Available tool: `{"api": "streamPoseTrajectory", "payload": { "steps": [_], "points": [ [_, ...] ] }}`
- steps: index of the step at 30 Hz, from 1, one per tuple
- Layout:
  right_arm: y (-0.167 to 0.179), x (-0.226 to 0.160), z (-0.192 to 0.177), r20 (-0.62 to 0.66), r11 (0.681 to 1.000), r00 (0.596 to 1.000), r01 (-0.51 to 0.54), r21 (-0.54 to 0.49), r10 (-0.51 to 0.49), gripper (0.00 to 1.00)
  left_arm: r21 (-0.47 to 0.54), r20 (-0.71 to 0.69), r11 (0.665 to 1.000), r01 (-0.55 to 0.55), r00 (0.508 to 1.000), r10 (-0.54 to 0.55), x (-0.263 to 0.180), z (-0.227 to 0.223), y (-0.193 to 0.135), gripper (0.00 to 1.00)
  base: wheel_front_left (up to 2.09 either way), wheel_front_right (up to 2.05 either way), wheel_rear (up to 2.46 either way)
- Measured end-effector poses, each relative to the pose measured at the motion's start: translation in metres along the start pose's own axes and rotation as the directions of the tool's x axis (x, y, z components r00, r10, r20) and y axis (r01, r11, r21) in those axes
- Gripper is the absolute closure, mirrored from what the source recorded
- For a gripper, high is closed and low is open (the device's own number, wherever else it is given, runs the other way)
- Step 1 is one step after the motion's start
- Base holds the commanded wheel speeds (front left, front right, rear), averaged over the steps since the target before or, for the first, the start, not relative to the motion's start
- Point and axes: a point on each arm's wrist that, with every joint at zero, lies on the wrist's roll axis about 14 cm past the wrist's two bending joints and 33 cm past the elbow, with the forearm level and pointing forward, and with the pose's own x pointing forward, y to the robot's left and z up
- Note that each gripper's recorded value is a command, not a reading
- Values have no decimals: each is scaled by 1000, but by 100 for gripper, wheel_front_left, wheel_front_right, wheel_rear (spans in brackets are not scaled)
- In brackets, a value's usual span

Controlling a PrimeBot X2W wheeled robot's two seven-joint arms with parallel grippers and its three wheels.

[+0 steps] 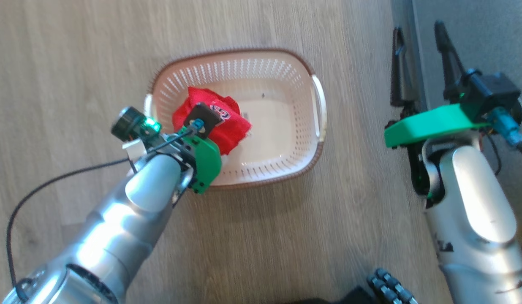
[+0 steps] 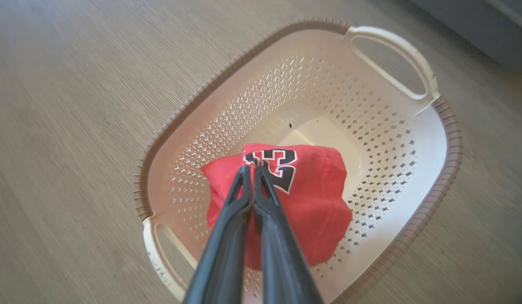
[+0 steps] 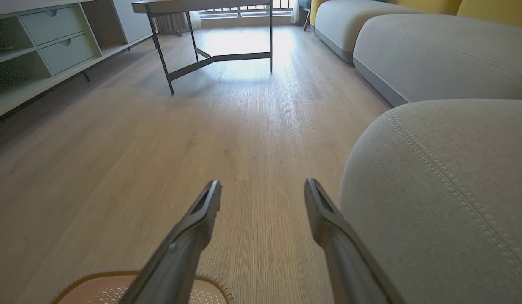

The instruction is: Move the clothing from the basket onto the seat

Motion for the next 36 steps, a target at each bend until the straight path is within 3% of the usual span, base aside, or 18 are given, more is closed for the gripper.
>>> {"api": "streamPoseTrajectory", "payload": {
  "steps": [12, 18, 27, 36],
  "points": [
    [25, -29, 36, 45, 999, 998, -38, 8, 38, 0, -80, 208, 990, -113, 970, 128, -55, 73, 2, 100, 0, 0, 0],
    [37, -47, 48, 58, 998, 997, -59, 8, 58, 0, -129, 310, 980, -153, 932, 186, -84, 110, 3, 100, 0, 0, 0],
    [54, -69, 59, 70, 996, 993, -90, 2, 90, 0, -197, 499, 962, -191, 825, 266, -134, 177, 7, 100, 0, 0, 0],
    [65, -90, 63, 75, 994, 991, -112, 7, 111, 0, -200, 626, 957, -210, 724, 290, -178, 223, 4, 100, 0, 0, 0]
  ]
}}
